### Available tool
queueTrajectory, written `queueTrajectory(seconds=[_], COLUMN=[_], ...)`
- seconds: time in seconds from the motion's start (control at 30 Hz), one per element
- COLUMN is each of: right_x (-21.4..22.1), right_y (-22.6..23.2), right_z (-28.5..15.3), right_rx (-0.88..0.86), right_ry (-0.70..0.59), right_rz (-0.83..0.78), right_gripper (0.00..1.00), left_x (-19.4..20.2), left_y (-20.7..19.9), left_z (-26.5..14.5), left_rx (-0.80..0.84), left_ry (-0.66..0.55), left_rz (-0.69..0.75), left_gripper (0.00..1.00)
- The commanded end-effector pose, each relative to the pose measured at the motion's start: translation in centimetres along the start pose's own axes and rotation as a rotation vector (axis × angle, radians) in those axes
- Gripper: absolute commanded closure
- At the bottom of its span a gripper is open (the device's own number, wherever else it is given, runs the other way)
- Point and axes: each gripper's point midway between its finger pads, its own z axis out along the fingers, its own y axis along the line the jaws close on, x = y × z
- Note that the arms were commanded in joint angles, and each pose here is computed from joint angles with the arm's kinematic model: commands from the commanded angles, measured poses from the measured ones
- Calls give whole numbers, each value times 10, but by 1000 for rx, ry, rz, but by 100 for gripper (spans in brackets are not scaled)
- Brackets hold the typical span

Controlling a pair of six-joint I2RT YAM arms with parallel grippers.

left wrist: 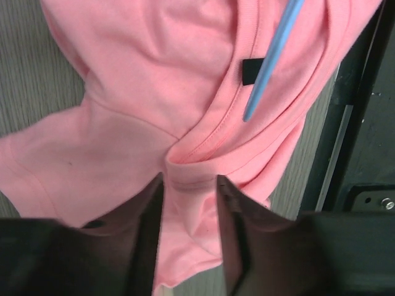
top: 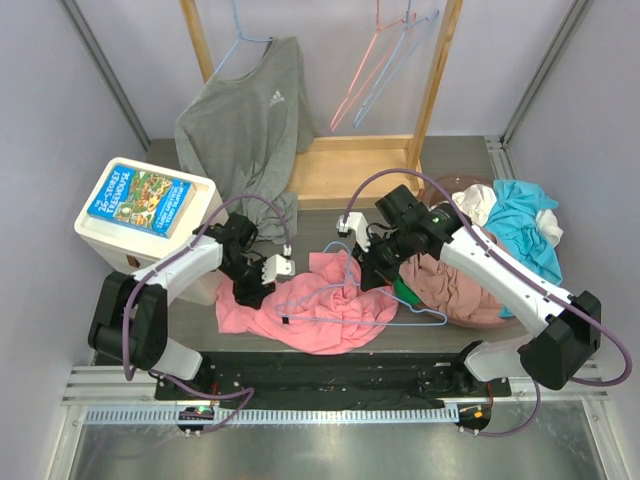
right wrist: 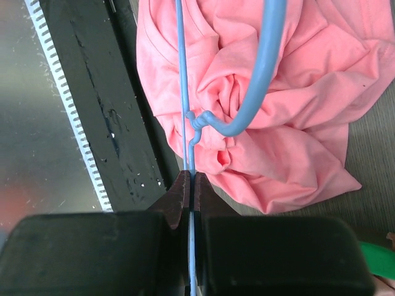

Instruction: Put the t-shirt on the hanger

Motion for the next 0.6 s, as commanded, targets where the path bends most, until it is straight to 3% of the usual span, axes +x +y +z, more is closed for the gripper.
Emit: queueTrajectory(seconds=[0.0, 0.1, 0.3, 0.4, 0.43, 0.5, 0.57], right_x=[-19, -22, -23, -23, -25, -26, -27], right_y=[4, 3, 0, -1, -2, -3, -2], right_z=[-9, -9, -3, 1, 1, 4, 5], right_rx=[-7, -7, -18, -28, -28, -32, -40], right_ry=[-60, -65, -58, -52, -60, -56, -57], right_rz=[-20, -23, -10, -3, -2, 9, 14], right_gripper=[99, 99, 99, 99, 99, 99, 99], left_x=[6, 8, 13, 14, 13, 9, 5], left_y=[1, 6, 2, -1, -2, -4, -6], left_z=[2, 7, 13, 12, 12, 6, 2], left_rx=[-1, -6, 40, 56, 56, 42, 30], left_ry=[22, 26, 44, 47, 44, 28, 11], left_rz=[-17, -24, -37, -36, -38, -29, -21], left_gripper=[53, 48, 52, 67, 79, 90, 93])
